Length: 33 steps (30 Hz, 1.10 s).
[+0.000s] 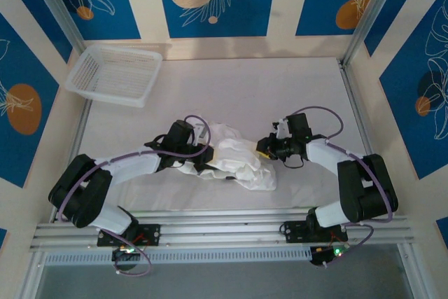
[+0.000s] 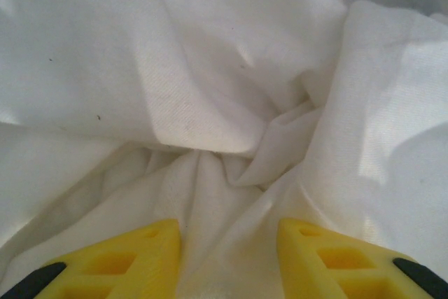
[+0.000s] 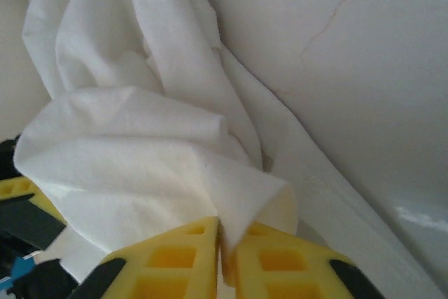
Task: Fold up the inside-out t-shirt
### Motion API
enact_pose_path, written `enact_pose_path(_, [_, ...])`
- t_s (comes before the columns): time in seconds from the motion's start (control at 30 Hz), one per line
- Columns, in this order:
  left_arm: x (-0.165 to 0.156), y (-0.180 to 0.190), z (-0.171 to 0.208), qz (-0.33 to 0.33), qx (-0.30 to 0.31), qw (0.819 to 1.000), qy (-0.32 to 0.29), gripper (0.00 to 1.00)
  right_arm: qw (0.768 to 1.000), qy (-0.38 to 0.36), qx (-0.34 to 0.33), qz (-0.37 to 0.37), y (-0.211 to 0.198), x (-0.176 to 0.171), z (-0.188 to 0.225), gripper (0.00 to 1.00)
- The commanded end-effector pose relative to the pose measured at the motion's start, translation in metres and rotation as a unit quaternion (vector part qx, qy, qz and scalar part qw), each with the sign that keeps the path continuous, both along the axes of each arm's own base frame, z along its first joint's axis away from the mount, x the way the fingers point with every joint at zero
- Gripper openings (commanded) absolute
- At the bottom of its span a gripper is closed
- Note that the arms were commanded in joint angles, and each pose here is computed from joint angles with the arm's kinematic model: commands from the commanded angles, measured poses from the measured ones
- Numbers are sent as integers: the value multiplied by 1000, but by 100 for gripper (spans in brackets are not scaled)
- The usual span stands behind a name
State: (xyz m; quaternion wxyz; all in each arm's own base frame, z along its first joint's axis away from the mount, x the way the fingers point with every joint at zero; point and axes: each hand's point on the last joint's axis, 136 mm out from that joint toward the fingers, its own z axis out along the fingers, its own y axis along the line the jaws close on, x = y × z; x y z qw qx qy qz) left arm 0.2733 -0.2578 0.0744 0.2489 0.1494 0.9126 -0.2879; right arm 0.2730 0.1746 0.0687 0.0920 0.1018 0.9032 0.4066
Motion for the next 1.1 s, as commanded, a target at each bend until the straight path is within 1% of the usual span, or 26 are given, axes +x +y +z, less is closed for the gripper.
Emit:
enact_pose_path(0.0, [0, 3, -1, 6, -3, 1000, 4, 41, 1000, -9, 11, 3, 1, -3, 21, 1])
enact_pose_path(0.1, [-1, 3, 13, 9, -16, 1000, -4, 41, 998, -61, 30, -17, 0, 3, 70, 0])
enact_pose_path(0.17, [-4, 4, 33, 10, -35, 999, -24, 48, 991, -124, 39, -37, -1, 9, 119, 0])
enact_pose_path(0.27, [-13, 7, 61, 11, -54, 997, -59, 57, 976, -196, 55, -83, -8, 20, 182, 0])
enact_pose_path(0.3, [-20, 3, 66, 2, -49, 996, -72, 59, 971, -210, 59, -101, -11, 24, 197, 0])
enact_pose_path(0.37, [-43, -16, 75, -36, -14, 993, -107, 61, 958, -235, 55, -153, -21, 34, 219, 0])
enact_pose_path(0.5, [-86, -74, 72, -132, 19, 983, -128, 65, 929, -260, 41, -261, -52, 50, 244, 0])
enact_pose_path(0.57, [-104, -110, 60, -191, 31, 973, -128, 67, 909, -282, 29, -307, -69, 55, 254, 0])
enact_pose_path(0.63, [-115, -139, 43, -236, 52, 962, -128, 68, 895, -297, 14, -333, -80, 58, 261, 0])
enact_pose_path(0.73, [-114, -172, 18, -271, 90, 951, -121, 72, 890, -318, 3, -327, -84, 58, 271, 0])
enact_pose_path(0.83, [-116, -201, -2, -313, 94, 939, -102, 76, 890, -322, -2, -323, -85, 56, 271, 0])
enact_pose_path(0.9, [-118, -214, -16, -323, 94, 938, -80, 77, 891, -318, -2, -325, -87, 54, 267, 0])
enact_pose_path(0.93, [-117, -217, -28, -321, 107, 939, -66, 77, 891, -318, -1, -324, -88, 53, 267, 0])
enact_pose_path(0.97, [-113, -214, -40, -311, 133, 940, -53, 75, 891, -318, 1, -323, -89, 51, 267, 0])
enact_pose_path(1.0, [-110, -212, -48, -303, 151, 940, -46, 68, 891, -319, 2, -324, -90, 50, 267, 0])
enact_pose_path(1.03, [-107, -208, -55, -295, 165, 940, -42, 57, 890, -318, 4, -325, -92, 48, 268, 0])
enact_pose_path(1.07, [-104, -204, -58, -286, 171, 942, -44, 41, 889, -318, 5, -330, -94, 48, 270, 0])
